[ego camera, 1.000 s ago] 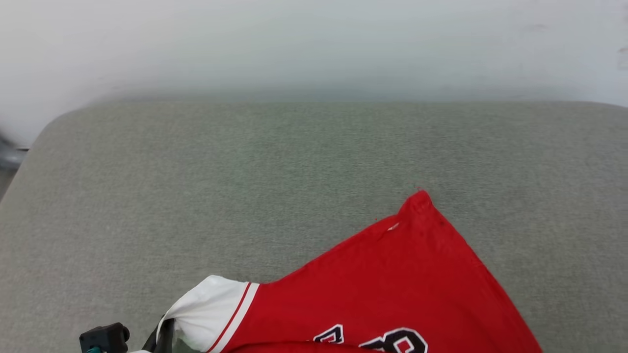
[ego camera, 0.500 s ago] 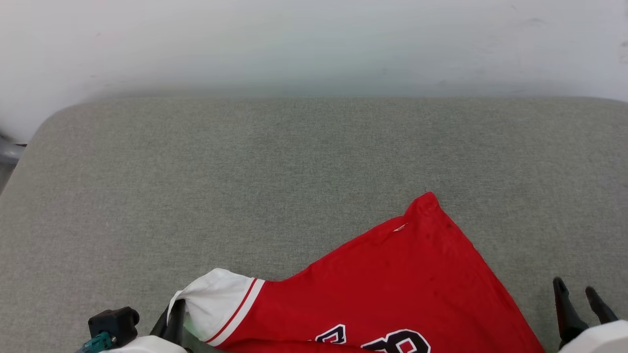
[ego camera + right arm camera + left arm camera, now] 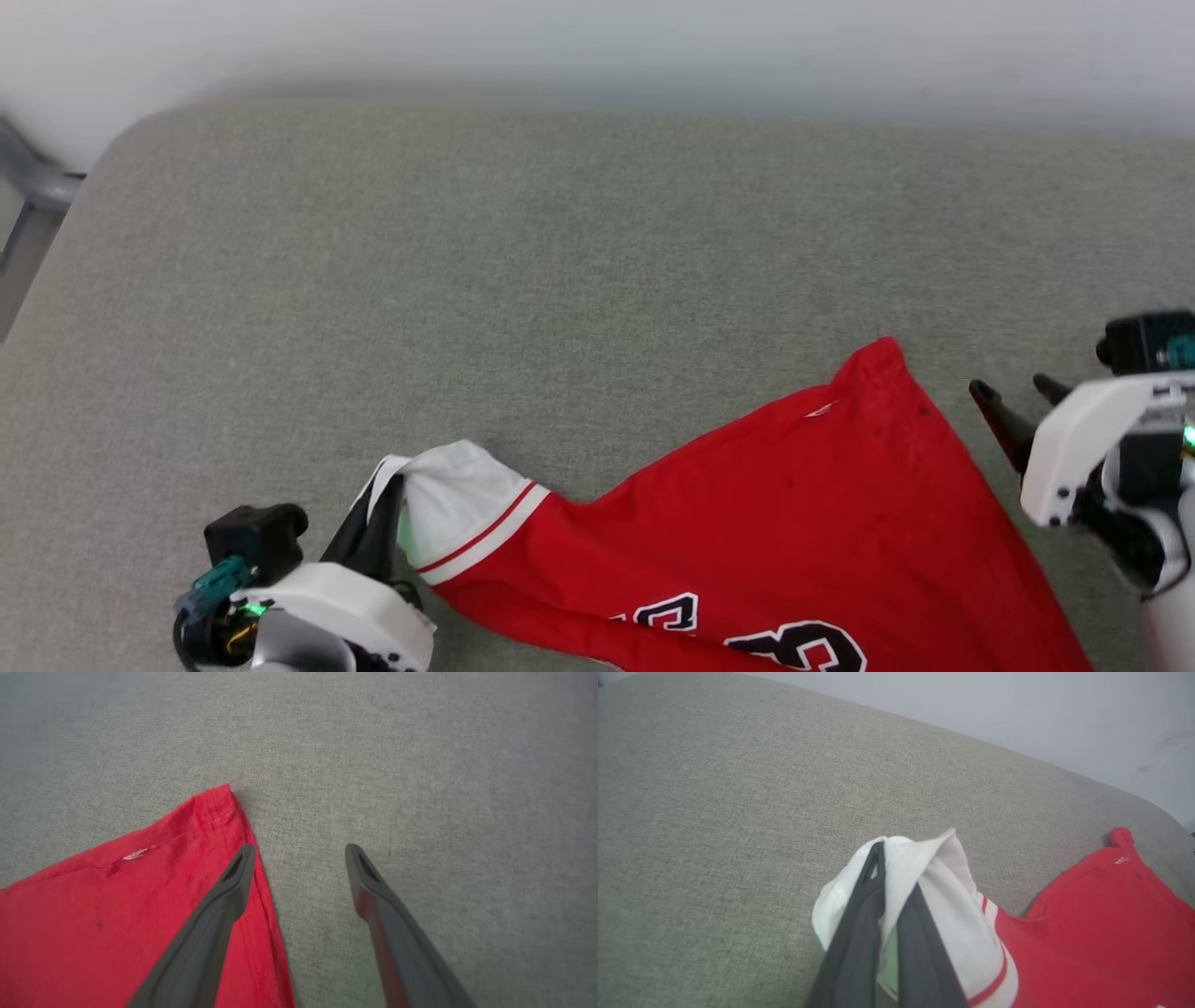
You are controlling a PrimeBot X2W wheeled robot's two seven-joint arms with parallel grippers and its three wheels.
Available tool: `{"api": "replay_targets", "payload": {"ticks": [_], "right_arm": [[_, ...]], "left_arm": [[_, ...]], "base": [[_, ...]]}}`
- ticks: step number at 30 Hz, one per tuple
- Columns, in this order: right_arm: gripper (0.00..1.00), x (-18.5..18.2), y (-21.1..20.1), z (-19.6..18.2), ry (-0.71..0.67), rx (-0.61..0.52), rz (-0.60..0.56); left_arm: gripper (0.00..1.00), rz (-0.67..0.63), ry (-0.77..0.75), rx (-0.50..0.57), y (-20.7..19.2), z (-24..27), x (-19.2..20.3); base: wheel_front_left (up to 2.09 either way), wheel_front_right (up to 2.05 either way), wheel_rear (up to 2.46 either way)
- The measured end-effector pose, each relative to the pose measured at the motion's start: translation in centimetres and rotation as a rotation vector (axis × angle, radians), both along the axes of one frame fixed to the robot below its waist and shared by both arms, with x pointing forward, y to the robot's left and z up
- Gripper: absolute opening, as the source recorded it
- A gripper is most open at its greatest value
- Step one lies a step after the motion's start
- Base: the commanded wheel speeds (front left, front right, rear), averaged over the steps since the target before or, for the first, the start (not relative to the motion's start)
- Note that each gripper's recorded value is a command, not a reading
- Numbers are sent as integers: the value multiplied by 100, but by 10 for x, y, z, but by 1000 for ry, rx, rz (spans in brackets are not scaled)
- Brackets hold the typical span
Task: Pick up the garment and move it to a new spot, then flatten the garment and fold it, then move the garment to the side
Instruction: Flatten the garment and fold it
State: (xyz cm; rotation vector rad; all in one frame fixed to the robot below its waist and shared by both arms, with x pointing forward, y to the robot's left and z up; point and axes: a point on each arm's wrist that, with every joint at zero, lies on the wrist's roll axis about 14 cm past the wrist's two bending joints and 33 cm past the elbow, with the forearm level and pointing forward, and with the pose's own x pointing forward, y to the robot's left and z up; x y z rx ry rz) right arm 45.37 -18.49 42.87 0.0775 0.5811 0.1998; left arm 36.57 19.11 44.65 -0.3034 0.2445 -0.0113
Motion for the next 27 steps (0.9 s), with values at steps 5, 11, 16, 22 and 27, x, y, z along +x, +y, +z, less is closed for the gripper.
{"api": "replay_targets", "payload": {"ticks": [5,11,16,22,27], "right_arm": [[100,21,23,-9,150,-67,141],[100,30,51,-39,289,-108,266],[100,29,64,-68,400,-133,336],[0,23,67,-79,503,-111,351],[0,17,72,-71,489,-85,367]], "left_arm": [[0,-11,-19,-9,-5,3,11],[0,-12,-29,-14,-5,2,22],[0,9,-2,-18,-1,-11,23],[0,29,12,-25,3,-18,21],[0,34,2,-29,5,-14,21]], "base": [[0,0,0],[0,0,0],[0,0,0],[0,0,0],[0,0,0]]}}
